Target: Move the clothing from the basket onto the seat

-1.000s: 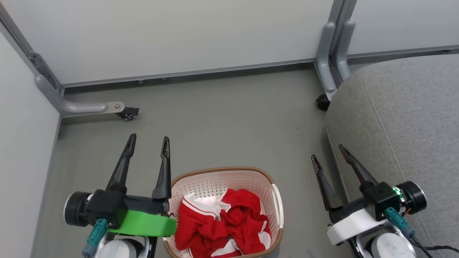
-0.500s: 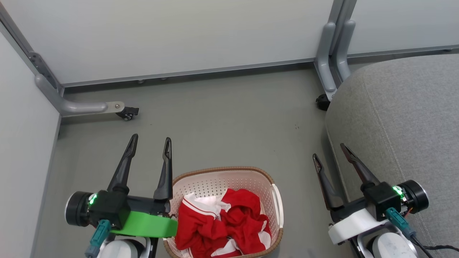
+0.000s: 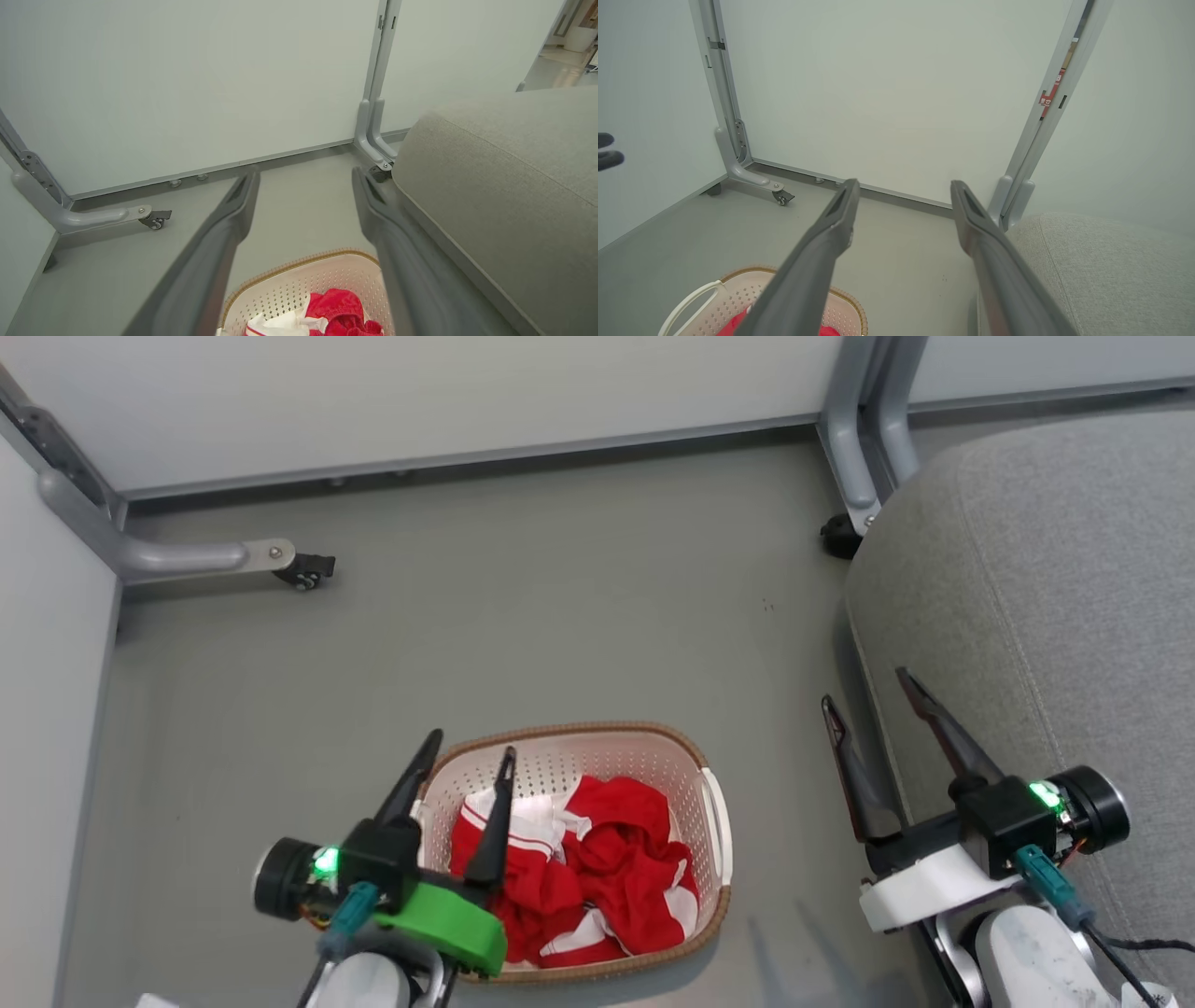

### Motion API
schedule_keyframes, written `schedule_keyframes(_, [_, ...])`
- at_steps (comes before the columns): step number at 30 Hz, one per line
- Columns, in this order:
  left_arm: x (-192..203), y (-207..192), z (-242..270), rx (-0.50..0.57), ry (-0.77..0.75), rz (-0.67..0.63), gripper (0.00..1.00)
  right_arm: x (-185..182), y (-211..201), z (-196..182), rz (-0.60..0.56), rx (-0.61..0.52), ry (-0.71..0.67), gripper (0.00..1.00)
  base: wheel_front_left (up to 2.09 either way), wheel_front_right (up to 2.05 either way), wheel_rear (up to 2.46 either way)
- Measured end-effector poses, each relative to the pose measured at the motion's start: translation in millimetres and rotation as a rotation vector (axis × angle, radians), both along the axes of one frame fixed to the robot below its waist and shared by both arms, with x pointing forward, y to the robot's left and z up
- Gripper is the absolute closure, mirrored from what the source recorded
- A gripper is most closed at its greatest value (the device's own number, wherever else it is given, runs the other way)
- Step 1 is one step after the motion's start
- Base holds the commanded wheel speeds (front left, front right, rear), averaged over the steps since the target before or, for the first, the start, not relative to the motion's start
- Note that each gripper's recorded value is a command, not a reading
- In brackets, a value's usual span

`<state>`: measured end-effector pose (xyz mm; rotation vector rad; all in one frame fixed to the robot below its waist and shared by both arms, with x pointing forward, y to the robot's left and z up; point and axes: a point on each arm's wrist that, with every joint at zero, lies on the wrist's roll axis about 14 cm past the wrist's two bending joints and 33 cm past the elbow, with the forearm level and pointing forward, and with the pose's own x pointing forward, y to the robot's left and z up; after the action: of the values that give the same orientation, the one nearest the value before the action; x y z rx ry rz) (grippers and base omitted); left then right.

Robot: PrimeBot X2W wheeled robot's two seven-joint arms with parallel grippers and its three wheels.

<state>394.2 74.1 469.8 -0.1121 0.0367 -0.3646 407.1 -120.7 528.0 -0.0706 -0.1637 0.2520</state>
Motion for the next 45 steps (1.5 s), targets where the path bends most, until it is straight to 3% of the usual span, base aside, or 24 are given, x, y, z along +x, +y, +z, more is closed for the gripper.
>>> schedule_keyframes(9, [6, -63, -79, 0.248, 0.141, -0.372, 0.0, 40, -2, -14, -0.005, -0.006, 0.011, 0.0, 0.0, 0.0, 0.0])
schedule_keyframes(18, [0, -68, -173, 0.51, 0.306, -0.675, 0.0, 71, -5, -49, -0.011, 0.004, 0.072, 0.0, 0.0, 0.0, 0.0])
schedule_keyframes(33, [2, -61, -287, 0.638, 0.523, -0.874, 0.0, 105, -32, -124, -0.077, 0.019, 0.201, 0.0, 0.0, 0.0, 0.0])
schedule_keyframes(45, [-27, -62, -354, 0.763, 0.643, -1.025, 0.0, 97, -59, -176, -0.146, 0.035, 0.331, 0.0, 0.0, 0.0, 0.0])
